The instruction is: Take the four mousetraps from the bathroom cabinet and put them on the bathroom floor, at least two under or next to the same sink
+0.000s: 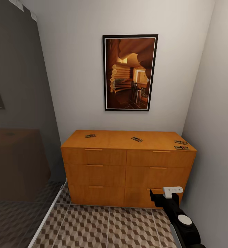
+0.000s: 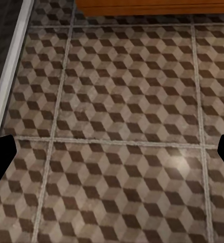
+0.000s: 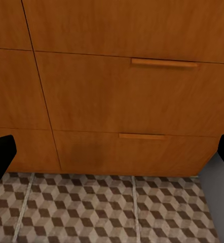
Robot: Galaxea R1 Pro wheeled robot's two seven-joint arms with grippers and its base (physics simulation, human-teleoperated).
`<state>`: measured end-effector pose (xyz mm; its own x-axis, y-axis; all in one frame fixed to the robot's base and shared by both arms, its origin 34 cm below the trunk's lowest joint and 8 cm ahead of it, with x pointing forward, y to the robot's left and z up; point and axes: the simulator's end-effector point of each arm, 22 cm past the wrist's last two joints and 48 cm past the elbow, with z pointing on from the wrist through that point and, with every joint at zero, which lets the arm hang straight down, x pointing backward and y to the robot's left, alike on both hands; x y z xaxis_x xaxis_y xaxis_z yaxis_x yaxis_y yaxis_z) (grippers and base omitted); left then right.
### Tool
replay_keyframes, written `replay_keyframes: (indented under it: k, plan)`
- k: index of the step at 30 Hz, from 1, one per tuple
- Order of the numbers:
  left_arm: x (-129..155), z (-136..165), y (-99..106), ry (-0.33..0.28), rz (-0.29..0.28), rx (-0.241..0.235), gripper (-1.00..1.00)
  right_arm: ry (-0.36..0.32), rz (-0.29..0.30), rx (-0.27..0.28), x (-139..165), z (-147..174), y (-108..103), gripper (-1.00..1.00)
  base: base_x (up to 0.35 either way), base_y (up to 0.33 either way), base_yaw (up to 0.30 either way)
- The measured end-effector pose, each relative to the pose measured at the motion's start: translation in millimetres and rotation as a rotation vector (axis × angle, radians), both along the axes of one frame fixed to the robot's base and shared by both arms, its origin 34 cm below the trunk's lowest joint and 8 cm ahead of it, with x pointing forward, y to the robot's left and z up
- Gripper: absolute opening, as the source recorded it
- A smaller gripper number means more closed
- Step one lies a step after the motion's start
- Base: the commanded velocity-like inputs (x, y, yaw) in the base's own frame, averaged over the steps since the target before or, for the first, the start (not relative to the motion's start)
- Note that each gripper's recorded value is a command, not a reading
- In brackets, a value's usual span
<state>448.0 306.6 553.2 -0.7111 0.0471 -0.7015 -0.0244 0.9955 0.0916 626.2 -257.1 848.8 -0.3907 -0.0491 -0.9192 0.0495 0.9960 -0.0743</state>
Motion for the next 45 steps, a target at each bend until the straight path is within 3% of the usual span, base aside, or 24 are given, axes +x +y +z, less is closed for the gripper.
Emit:
replay_keyframes:
  k: [45]
  plan:
    - [-13.3,-11.3,-7.8,0.035,-0.001,-0.01,1.0,0.001,0.0,-0.002,0.0,-0.5,-0.9,1.0,0.0,0.0,0.0]
